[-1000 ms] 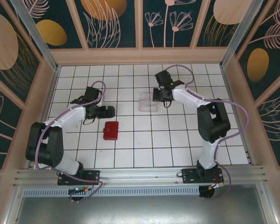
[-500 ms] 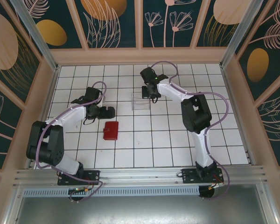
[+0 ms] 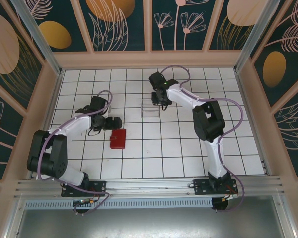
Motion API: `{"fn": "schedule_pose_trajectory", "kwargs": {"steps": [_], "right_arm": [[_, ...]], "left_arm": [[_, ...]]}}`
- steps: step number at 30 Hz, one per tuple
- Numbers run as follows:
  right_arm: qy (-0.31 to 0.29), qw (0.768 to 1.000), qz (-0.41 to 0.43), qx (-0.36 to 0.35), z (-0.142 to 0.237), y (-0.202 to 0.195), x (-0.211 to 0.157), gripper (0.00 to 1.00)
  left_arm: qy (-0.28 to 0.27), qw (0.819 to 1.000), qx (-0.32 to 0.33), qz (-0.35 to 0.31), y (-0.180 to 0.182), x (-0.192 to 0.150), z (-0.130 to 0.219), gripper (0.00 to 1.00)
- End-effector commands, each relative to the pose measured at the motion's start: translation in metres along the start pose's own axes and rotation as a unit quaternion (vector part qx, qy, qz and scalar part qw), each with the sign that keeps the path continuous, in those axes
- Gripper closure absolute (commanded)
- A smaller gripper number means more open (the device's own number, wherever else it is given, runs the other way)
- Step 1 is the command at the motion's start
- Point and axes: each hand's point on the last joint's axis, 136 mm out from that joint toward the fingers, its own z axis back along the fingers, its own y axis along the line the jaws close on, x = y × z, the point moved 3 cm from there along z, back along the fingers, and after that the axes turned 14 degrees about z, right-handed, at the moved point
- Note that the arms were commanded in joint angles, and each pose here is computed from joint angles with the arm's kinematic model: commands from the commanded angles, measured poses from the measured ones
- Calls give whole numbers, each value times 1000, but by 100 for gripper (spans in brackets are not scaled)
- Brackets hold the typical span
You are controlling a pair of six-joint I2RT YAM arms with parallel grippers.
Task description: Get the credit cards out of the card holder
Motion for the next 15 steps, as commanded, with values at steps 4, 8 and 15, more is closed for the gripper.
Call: {"fn": "schedule_pose_trajectory", "kwargs": {"steps": [4,8,15], "right_arm": [[-65,998,-12,15,60,1,7,69],[-82,996,-18,33,77,4,-3,69],[-101,993,-16,60,101,13,-22,70]], "left_arm": [[13,998,-8,59,10,-29,6,13],[25,998,-26,58,1,-46,0,16],[68,997,-7,30,-9,-71,-21,29]]}}
